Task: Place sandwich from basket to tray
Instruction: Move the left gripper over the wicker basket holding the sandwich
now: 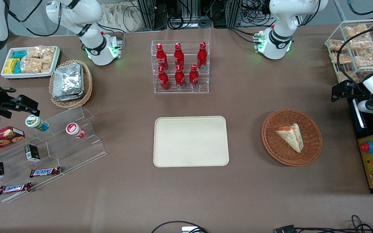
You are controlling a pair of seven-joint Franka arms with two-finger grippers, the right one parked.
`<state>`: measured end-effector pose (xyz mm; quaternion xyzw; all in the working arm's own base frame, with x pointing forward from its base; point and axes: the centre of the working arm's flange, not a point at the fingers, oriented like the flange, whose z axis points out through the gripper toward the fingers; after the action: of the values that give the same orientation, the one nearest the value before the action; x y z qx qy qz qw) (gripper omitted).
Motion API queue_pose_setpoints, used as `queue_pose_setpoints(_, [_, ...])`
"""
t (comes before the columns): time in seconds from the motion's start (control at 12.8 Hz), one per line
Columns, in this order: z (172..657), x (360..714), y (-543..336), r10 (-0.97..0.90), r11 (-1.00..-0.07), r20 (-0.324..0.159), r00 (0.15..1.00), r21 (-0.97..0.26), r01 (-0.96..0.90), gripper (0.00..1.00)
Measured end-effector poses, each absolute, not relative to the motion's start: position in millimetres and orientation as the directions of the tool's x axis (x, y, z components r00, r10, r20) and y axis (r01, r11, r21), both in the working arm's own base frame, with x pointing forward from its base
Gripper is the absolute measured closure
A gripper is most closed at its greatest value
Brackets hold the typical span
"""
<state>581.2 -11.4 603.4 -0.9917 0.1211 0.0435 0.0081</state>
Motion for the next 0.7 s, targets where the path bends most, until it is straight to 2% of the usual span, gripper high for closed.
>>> queue_pose_setpoints(0.47, [601, 583, -15, -0.233, -0.972, -0.093, 0.968, -0.004, -0.235, 0.0])
queue_pose_setpoints(0.7, [579, 583, -15, -0.049, -0.998, -0.138, 0.989, -0.019, -0.052, 0.0])
